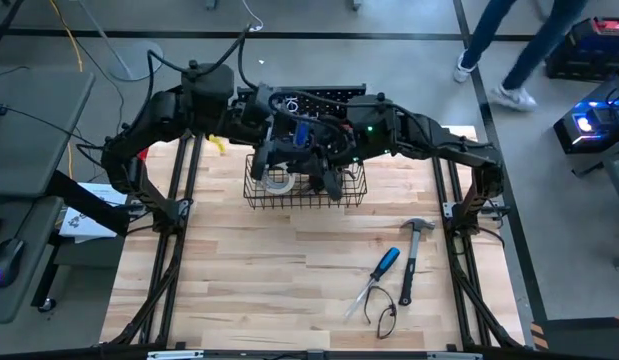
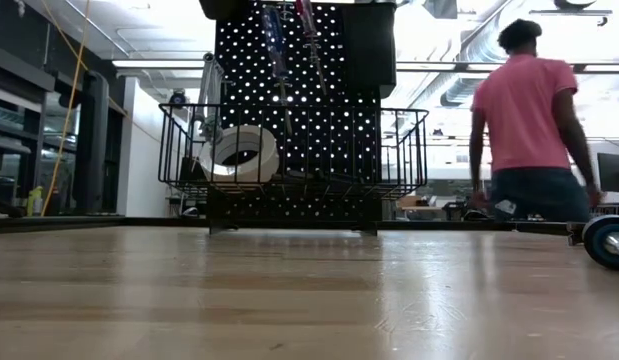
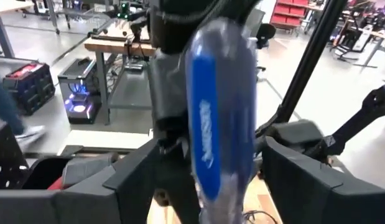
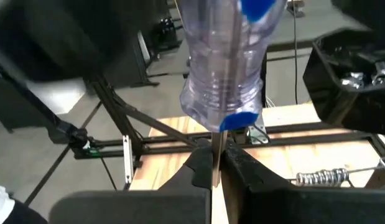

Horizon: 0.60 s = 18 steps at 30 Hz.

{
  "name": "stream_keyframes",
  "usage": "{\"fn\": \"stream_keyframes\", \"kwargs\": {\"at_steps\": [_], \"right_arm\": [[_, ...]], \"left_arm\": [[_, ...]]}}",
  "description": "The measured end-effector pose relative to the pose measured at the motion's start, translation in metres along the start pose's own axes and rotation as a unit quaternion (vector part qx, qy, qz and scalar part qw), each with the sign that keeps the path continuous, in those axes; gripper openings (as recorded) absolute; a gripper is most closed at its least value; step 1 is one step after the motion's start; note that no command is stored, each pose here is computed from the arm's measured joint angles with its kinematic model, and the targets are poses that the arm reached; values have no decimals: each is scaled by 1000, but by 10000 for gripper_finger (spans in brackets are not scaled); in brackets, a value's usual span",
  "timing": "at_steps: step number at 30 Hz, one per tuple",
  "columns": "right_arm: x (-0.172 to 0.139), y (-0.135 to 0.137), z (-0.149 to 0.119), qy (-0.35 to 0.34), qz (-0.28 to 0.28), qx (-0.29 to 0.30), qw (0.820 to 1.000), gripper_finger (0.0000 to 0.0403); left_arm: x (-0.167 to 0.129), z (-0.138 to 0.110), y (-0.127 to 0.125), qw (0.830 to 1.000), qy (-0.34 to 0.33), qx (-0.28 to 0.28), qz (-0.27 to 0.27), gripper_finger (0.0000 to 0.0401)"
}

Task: Hang tools onto peg board
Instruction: Hang the blue transparent screwdriver on the peg board

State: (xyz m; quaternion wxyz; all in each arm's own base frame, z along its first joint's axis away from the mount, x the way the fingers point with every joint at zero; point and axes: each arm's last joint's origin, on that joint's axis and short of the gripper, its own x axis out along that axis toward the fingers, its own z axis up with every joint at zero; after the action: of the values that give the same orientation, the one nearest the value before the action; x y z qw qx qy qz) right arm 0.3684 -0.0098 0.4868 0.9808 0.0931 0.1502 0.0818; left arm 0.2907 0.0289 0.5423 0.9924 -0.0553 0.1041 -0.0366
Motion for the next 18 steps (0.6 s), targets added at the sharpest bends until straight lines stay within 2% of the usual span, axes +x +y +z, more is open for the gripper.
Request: {"fn": "stream_keyframes", "kwargs": {"at_steps": [2, 4, 9, 14, 18], "right_arm": [[0, 0, -1, 7, -1, -3, 1000, 0], [0, 0, -1, 5, -1, -8, 1000, 0], [-1, 0, -2, 8, -3, -9, 1000, 0], [0, -1, -1, 3, -17, -32, 999, 3], [-5, -1, 4, -8, -43, -49, 998, 45]], "left_arm": [[0, 1, -1, 1000, -5, 2, -1, 247], [0, 1, -1, 1000, -7, 2, -1, 215], [-1, 1, -1, 1000, -2, 3, 1, 78], [-2, 2, -1, 1000, -7, 21, 2, 77], [-10, 3, 5, 999, -10, 28, 19, 77]]}}
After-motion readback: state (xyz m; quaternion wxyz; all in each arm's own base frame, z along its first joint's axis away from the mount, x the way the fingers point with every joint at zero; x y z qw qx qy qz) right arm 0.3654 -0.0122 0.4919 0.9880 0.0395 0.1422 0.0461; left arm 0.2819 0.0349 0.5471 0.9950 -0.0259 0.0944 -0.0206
